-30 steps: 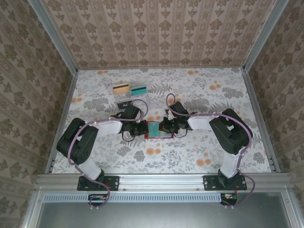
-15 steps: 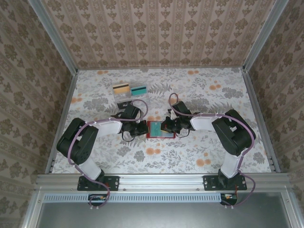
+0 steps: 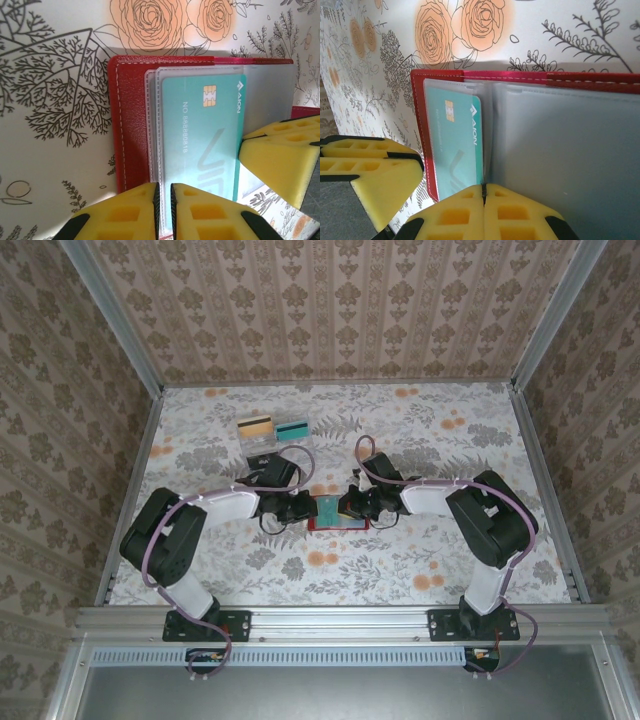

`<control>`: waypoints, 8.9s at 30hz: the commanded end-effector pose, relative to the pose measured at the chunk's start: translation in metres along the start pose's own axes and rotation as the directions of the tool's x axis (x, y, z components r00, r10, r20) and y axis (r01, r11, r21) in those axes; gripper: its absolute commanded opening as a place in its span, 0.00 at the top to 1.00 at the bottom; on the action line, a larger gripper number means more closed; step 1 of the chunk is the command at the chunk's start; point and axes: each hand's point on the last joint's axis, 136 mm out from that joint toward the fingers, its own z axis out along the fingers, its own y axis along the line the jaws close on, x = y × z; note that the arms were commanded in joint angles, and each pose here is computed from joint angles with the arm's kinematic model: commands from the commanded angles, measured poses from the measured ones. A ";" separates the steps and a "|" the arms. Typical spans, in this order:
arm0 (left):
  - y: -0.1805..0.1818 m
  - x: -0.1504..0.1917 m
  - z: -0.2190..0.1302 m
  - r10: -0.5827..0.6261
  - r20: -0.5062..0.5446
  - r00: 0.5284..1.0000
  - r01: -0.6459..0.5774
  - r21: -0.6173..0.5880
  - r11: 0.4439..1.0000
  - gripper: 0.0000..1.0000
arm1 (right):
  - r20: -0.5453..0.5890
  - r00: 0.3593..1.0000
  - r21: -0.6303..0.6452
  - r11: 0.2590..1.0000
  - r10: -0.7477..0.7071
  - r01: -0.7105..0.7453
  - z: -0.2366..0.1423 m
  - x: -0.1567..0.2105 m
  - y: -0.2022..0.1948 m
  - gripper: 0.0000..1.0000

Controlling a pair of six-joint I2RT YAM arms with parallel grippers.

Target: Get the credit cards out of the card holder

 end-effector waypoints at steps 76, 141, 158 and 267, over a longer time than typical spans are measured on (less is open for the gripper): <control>0.044 0.025 0.017 -0.074 -0.111 0.991 0.060 -0.129 0.990 1.00 | -0.024 1.000 0.004 1.000 -0.009 0.009 -0.012 0.004 -0.016 1.00; 0.040 0.022 0.019 -0.062 -0.131 0.989 0.047 -0.114 0.992 1.00 | -0.013 1.000 -0.092 0.996 -0.005 0.003 -0.045 0.000 -0.035 1.00; 0.000 -0.019 -0.026 -0.063 0.028 0.998 0.063 0.019 0.998 0.78 | 0.063 0.997 -0.143 0.988 -0.045 0.054 -0.086 -0.007 -0.007 1.00; -0.038 -0.228 -0.084 0.992 -0.102 -0.078 -0.880 -0.461 -0.117 1.00 | 0.384 0.902 -0.084 0.966 -0.197 0.246 -0.187 -0.075 0.067 0.00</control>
